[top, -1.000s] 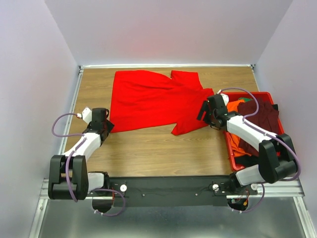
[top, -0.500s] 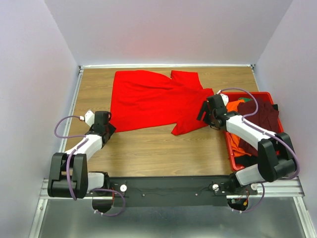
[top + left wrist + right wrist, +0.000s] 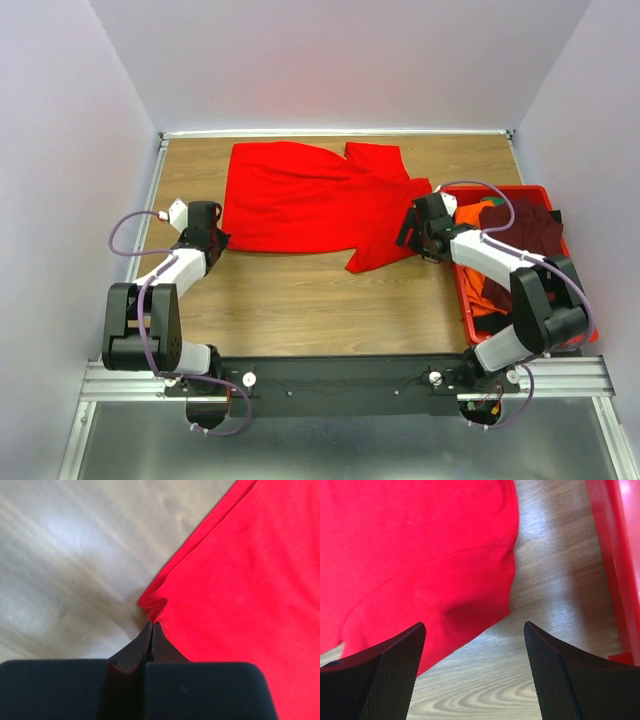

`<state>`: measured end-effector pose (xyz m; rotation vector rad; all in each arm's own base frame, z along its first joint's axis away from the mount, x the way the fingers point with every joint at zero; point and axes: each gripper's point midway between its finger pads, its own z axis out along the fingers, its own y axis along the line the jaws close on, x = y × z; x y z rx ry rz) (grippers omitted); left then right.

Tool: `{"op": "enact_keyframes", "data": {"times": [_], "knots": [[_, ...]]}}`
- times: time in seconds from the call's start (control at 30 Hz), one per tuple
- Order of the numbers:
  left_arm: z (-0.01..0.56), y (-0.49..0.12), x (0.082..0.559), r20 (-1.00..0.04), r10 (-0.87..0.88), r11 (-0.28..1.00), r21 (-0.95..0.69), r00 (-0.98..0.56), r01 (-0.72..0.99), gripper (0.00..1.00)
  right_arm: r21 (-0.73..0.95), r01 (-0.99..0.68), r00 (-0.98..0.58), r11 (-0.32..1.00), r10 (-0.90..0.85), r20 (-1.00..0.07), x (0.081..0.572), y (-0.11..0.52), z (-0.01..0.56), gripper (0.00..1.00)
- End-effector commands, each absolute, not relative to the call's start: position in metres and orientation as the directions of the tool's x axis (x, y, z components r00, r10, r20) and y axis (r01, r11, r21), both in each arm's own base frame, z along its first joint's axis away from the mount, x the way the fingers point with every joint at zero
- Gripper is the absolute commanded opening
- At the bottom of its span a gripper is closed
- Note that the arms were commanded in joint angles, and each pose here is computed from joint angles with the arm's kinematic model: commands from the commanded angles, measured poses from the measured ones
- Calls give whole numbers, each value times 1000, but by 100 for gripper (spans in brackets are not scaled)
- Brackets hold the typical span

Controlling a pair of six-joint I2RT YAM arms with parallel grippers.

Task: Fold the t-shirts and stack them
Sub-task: Flatten the tshirt out

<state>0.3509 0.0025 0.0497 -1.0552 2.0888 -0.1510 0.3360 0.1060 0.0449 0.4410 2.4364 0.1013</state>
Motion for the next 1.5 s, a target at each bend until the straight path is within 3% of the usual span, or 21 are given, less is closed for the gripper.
{"op": "enact_keyframes", "data": {"times": [0.0,0.07,0.17,0.27,0.3,0.37,0.5,0.8,0.97,1.03,1.1,1.27,1.47], "knots": [[67,7,366,-601,-730,646,-452,-325,-615,0,137,326,-720,935,340,-605,338,96,33,86],[72,14,369,-599,-739,634,-461,-309,-621,0,135,327,-721,935,339,-605,341,97,28,85],[76,13,371,-599,-739,636,-469,-308,-613,0,143,320,-727,937,340,-597,344,101,19,75],[78,11,371,-596,-738,642,-475,-316,-602,0,156,314,-728,937,343,-594,349,105,14,48],[79,10,372,-596,-737,645,-478,-320,-597,0,164,313,-725,935,347,-595,349,107,15,28],[83,10,369,-602,-732,651,-477,-320,-591,0,194,302,-712,933,356,-605,351,110,26,10],[98,17,362,-623,-725,650,-476,-294,-593,0,235,273,-661,933,360,-658,351,109,67,0],[156,37,358,-692,-697,655,-508,-188,-558,0,268,226,-545,936,350,-762,348,97,172,2],[139,39,406,-676,-693,666,-465,-252,-584,0,158,242,-668,957,283,-688,421,117,116,5],[127,45,418,-672,-690,665,-439,-270,-604,0,206,217,-656,954,299,-693,456,131,127,13],[109,49,429,-629,-717,647,-441,-299,-622,0,211,201,-674,957,291,-679,484,141,114,30],[96,52,440,-618,-717,649,-420,-324,-634,0,184,218,-690,958,285,-665,477,135,105,75],[96,46,434,-605,-728,646,-445,-324,-620,0,129,305,-676,943,310,-669,414,99,101,74]]}}
